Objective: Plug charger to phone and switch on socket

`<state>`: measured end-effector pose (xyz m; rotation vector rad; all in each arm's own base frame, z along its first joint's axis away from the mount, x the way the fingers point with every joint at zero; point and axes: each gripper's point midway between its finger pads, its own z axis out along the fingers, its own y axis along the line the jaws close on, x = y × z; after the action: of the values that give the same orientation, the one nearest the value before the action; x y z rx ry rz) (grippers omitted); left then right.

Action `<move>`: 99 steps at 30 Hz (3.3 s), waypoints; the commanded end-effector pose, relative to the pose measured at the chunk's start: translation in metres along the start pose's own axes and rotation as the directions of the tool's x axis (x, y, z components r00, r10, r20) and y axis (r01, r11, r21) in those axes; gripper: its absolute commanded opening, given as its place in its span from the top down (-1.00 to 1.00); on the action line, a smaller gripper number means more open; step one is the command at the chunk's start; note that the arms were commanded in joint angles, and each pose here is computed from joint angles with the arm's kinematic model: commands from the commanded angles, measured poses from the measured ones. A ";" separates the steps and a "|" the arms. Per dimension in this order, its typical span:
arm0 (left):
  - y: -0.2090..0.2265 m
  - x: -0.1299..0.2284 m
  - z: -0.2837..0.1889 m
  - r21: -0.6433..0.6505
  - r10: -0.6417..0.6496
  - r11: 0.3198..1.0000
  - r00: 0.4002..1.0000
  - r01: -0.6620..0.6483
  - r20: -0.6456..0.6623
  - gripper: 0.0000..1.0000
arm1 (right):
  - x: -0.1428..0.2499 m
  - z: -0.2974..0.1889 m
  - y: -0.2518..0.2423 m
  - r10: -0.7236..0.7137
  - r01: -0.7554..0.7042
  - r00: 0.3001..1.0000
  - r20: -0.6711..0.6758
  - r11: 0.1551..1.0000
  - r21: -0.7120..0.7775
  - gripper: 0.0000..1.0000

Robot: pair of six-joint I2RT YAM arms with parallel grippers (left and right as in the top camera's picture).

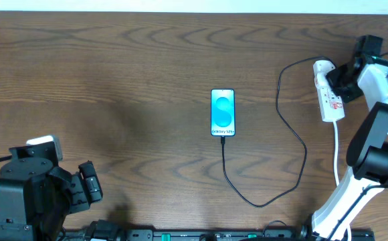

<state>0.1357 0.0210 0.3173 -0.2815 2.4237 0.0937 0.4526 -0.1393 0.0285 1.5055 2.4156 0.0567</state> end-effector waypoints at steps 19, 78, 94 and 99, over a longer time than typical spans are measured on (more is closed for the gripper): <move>0.018 0.021 -0.042 0.048 -0.047 0.998 0.979 0.038 0.199 -0.86 | -0.045 -0.341 0.002 0.041 0.206 0.787 0.616 0.923 -0.325 0.98; 0.060 0.147 -0.111 0.124 -0.210 0.978 0.784 0.170 0.584 -0.86 | 0.055 -0.528 -0.023 0.092 0.599 0.647 0.757 0.552 -0.580 0.78; 0.050 0.072 -0.138 0.299 -0.374 0.927 0.576 0.225 0.727 -0.86 | 0.071 -0.558 -0.046 0.146 0.629 0.604 0.784 0.518 -0.580 0.74; 0.024 0.025 -0.077 0.317 -0.369 0.928 0.614 0.196 0.698 -0.86 | 0.077 -0.569 -0.055 0.172 0.638 0.583 0.794 0.509 -0.578 0.68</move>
<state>0.0297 0.0359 0.3814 -0.4391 1.4391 -0.1373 0.2291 -0.0302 0.5388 0.4599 1.4387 0.3540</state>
